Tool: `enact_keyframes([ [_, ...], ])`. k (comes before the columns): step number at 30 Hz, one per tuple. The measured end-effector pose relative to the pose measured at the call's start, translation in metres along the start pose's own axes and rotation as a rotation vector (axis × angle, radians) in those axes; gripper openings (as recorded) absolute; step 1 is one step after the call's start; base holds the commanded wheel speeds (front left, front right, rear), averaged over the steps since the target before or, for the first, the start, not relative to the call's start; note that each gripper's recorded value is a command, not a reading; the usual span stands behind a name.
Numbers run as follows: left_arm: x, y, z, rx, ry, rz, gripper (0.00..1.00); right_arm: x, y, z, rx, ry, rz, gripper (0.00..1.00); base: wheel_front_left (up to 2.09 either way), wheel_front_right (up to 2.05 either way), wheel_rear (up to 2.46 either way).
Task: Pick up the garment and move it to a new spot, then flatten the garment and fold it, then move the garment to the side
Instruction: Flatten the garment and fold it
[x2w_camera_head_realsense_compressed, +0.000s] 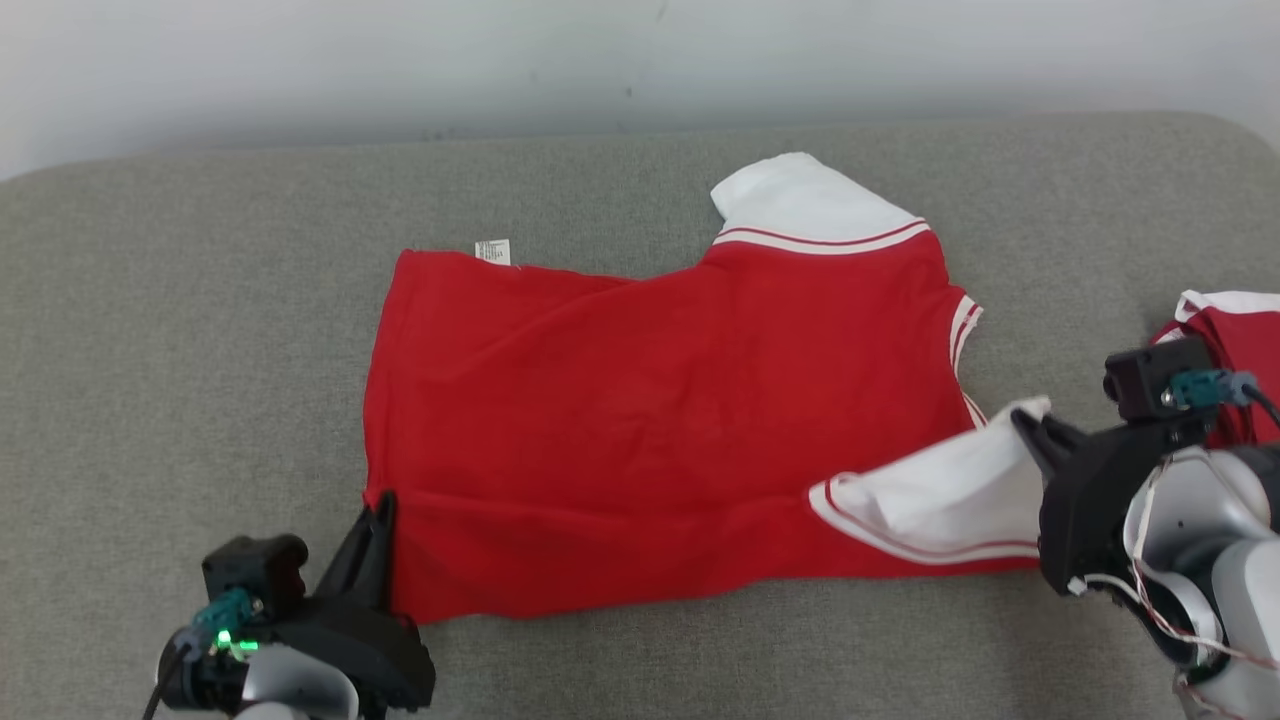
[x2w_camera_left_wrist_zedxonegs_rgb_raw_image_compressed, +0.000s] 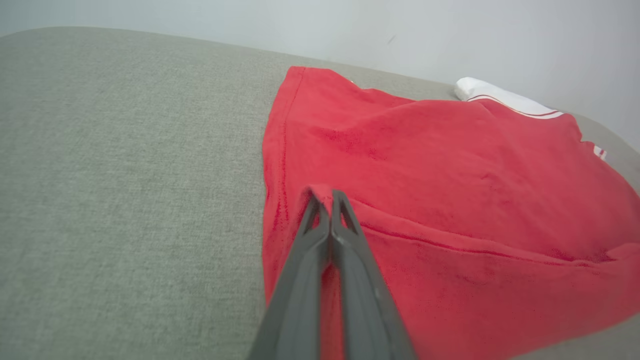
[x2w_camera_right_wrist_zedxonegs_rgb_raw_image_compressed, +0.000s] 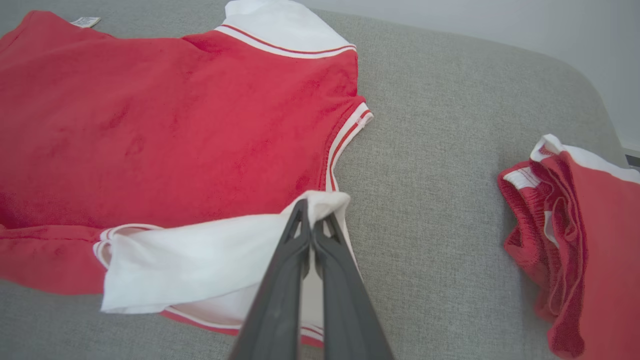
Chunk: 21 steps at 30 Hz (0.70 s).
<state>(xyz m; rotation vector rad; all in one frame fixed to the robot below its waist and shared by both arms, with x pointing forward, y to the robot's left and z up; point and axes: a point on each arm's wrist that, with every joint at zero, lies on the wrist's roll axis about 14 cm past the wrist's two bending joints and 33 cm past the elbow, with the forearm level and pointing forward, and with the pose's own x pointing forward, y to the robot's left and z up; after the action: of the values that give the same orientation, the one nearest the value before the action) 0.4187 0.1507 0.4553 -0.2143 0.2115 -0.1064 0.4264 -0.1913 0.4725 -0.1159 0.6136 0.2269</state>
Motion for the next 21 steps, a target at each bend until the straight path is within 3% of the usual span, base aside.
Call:
enact_keyframes([
  [11, 0.032, 0.013, -0.009, 0.018, 0.005, 0.026, 0.0, 0.031, 0.0, 0.032, -0.101, -0.095, 0.037, 0.0, 0.0, 0.0, 0.0],
  [21, 0.037, 0.025, -0.018, 0.011, 0.012, 0.061, 0.0, 0.043, -0.004, 0.043, -0.107, -0.146, 0.036, 0.0, 0.0, 0.0, 0.0],
])
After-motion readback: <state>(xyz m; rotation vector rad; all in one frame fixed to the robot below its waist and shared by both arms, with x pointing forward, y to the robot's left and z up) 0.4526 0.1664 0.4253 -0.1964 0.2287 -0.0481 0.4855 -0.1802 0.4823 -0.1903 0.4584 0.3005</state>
